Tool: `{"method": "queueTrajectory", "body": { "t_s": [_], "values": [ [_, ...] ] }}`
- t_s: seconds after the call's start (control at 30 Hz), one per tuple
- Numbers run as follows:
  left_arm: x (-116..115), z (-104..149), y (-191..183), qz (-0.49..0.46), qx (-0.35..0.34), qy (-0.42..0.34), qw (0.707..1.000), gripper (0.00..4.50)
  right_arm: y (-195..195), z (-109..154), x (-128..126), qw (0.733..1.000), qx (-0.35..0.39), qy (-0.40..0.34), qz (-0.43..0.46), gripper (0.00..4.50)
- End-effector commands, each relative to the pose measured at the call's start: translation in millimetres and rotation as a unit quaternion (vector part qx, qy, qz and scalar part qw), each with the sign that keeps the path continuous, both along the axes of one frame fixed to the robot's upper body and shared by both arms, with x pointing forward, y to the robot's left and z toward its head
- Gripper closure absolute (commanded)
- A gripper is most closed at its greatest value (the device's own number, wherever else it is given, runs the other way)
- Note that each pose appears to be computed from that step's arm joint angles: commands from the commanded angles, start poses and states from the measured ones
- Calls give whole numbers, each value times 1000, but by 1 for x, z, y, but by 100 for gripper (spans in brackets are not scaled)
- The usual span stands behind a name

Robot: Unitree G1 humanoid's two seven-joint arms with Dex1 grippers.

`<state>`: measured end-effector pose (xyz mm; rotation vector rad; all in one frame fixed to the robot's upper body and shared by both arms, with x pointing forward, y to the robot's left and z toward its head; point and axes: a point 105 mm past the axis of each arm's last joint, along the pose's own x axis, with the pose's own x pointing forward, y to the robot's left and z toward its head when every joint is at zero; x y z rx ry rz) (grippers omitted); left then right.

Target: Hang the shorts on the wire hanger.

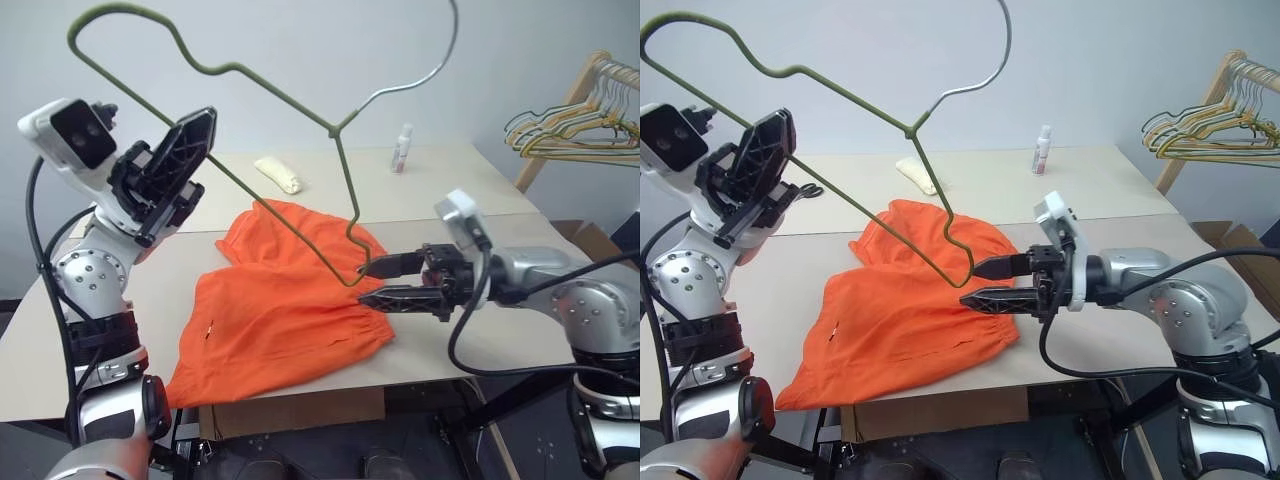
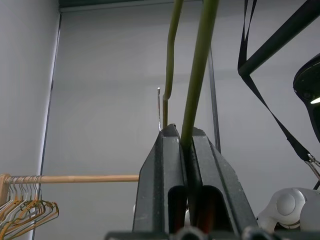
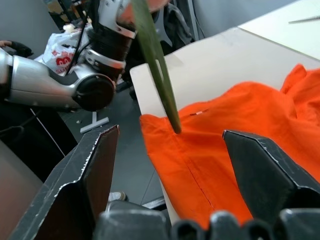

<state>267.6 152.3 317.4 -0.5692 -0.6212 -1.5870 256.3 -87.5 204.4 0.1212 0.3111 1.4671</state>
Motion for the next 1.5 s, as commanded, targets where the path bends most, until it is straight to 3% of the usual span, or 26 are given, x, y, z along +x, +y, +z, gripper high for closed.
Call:
{"method": "queueTrajectory", "body": {
  "t_s": [0.03, 0.43, 0.53, 0.83, 0.93, 1.1, 1.23, 1.4, 1.5],
  "values": [
    [-6, 9, -7, -6, 8, -28, 1000, 450, 8, 14, 2, 999, 10, -37, 5, 57],
    [-4, 7, -12, 2, 11, -23, 1000, 450, 19, 26, -1, 998, 28, -39, 34, 57],
    [-3, 7, -13, 1, 10, -22, 1000, 450, 19, 25, -1, 998, 21, -37, 36, 114],
    [2, 2, -12, 18, 5, -22, 1000, 450, 18, 24, 2, 998, 25, -45, 24, 433],
    [9, -1, -12, 33, 4, -9, 999, 450, 19, 24, 1, 998, 27, -52, 19, 445],
    [25, -23, -22, 60, 44, 37, 997, 314, 19, 31, 2, 997, 54, -53, 2, 450],
    [40, -76, -39, 105, 183, 69, 975, 182, 13, 39, 1, 995, 78, -54, -20, 450],
    [42, -139, -41, 146, 353, 40, 923, 7, -4, 27, 1, 994, 66, -27, -84, 450],
    [42, -149, -34, 163, 394, 12, 904, 2, -27, 3, -2, 990, 23, 16, -137, 450]
  ]
}}
